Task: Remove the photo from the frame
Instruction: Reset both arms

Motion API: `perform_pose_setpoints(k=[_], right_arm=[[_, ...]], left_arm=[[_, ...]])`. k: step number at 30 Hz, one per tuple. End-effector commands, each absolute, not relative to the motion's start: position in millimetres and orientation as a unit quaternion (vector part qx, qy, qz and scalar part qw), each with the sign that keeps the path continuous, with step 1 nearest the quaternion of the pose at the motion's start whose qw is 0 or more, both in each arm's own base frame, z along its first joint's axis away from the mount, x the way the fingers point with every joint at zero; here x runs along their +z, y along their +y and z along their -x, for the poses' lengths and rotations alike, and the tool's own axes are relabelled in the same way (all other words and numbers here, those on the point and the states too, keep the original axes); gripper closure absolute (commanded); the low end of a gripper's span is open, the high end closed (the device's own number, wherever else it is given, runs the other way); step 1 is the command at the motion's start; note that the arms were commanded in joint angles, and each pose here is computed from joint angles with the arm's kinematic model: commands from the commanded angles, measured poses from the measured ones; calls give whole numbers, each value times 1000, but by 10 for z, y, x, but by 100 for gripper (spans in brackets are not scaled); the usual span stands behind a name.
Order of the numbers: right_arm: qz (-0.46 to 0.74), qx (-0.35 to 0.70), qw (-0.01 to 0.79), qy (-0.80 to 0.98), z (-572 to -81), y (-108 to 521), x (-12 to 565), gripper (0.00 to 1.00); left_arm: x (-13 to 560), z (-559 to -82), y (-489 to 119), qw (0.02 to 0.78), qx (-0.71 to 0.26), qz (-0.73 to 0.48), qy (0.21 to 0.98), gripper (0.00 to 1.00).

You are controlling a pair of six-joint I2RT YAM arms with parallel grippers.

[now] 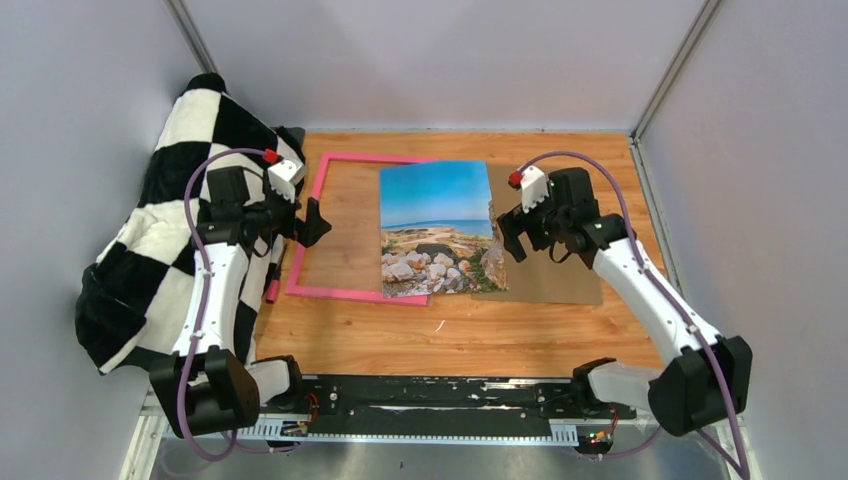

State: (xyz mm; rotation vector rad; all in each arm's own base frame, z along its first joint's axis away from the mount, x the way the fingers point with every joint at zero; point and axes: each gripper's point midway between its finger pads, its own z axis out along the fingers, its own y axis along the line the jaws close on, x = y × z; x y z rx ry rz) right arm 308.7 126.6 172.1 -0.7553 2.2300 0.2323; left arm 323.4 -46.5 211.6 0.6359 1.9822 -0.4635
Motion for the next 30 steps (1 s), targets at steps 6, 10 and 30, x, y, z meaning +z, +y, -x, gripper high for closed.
perform_pose_setpoints(k=[6,10,30], right_arm=[[401,163,496,753,-2566,1480,2443,0],[379,145,563,720,-2377,1359,2849,0],[366,109,668,638,-1701,1064,3403,0]], left_arm=[[2092,-3217,-597,468,-151,-296,819,0],[2148,-3142,-725,468,-161,-321,808,0],[2957,-2359,-888,578,-134,-376,712,0]])
